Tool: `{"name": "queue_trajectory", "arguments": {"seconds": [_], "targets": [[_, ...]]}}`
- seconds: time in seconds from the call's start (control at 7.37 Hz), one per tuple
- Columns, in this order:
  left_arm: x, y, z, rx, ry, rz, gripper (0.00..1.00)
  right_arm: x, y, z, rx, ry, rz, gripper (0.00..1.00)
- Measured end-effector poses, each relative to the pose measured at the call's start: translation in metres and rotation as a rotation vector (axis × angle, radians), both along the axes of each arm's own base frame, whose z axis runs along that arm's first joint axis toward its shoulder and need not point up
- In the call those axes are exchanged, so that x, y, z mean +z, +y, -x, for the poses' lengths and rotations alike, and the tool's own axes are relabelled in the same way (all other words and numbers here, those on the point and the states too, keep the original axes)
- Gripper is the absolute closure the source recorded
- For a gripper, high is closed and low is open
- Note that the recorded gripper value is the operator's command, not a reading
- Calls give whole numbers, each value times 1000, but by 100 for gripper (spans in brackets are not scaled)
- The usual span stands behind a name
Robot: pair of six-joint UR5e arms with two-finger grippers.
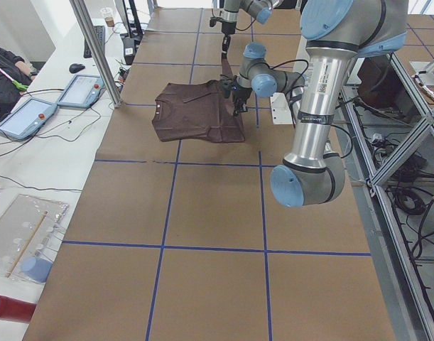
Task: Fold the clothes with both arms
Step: 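Lift the hem with both grippers and fold it toward the collar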
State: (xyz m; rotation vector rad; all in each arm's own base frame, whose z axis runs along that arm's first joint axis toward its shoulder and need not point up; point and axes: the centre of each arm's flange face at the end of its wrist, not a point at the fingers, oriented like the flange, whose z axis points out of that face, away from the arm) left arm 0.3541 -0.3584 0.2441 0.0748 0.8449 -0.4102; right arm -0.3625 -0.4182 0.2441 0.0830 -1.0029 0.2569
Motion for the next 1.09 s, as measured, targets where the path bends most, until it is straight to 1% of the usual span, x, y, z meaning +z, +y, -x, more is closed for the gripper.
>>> {"name": "queue_trajectory", "arguments": {"seconds": [0.27, 0.41, 0.54, 0.68, 0.81, 0.95, 1.09], "targets": [[12, -77, 0, -38, -72, -30, 100, 0, -83, 18, 67, 33, -7, 100], [18, -111, -4, -54, -97, -39, 100, 13, -125, 27, 99, 28, -21, 100], [28, -137, -12, -65, -101, -49, 100, 26, -159, 40, 120, 18, -36, 100], [42, -159, -26, -74, -92, -62, 100, 35, -186, 55, 133, 18, -42, 100], [54, -180, -42, -81, -77, -75, 100, 38, -207, 67, 147, 31, -41, 100], [62, -198, -58, -89, -65, -82, 100, 39, -220, 75, 162, 46, -40, 100], [67, -212, -69, -95, -59, -83, 100, 42, -226, 79, 168, 56, -36, 100]]}}
